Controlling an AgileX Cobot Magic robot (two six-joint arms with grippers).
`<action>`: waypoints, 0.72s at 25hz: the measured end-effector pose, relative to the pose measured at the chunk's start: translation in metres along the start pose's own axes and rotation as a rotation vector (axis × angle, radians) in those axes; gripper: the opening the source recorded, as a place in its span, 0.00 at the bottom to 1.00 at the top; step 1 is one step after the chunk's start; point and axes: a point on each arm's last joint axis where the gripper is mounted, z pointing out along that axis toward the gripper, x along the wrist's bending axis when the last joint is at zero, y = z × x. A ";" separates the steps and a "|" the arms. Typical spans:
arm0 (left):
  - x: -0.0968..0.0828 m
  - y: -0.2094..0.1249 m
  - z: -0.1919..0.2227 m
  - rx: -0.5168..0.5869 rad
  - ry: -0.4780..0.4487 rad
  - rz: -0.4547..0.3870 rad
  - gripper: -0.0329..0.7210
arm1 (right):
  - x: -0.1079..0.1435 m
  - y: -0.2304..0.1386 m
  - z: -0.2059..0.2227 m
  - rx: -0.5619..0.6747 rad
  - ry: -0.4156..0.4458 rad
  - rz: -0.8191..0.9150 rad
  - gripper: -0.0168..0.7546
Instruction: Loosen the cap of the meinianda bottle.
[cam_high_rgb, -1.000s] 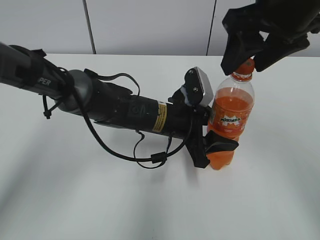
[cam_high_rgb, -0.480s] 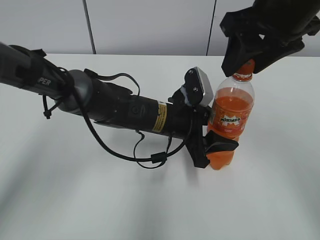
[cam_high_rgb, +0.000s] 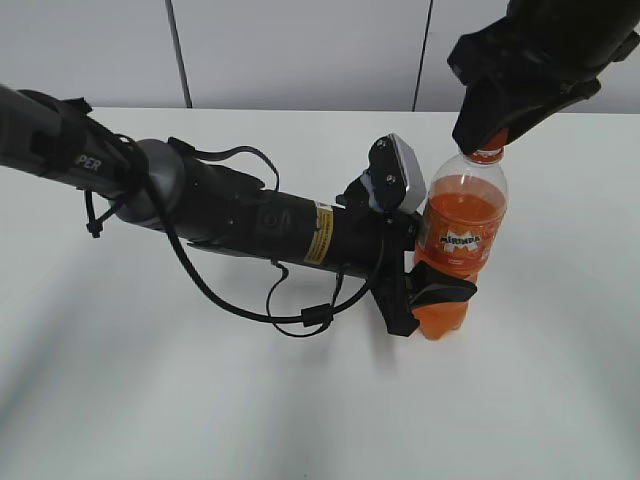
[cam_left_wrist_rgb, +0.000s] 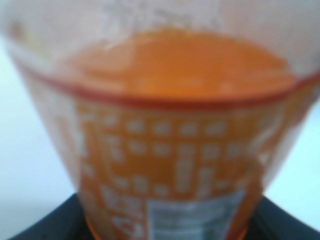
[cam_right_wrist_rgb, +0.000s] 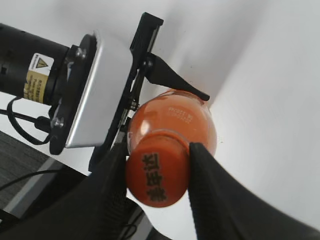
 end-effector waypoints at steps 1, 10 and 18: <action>0.000 0.000 0.000 0.000 0.000 0.000 0.56 | 0.000 0.000 0.000 0.000 0.000 -0.051 0.38; 0.000 0.000 0.000 0.000 0.001 -0.001 0.56 | -0.001 0.000 0.000 0.005 -0.007 -0.899 0.38; 0.000 0.000 0.000 0.000 0.002 -0.001 0.56 | -0.001 0.000 0.000 0.008 -0.007 -1.372 0.38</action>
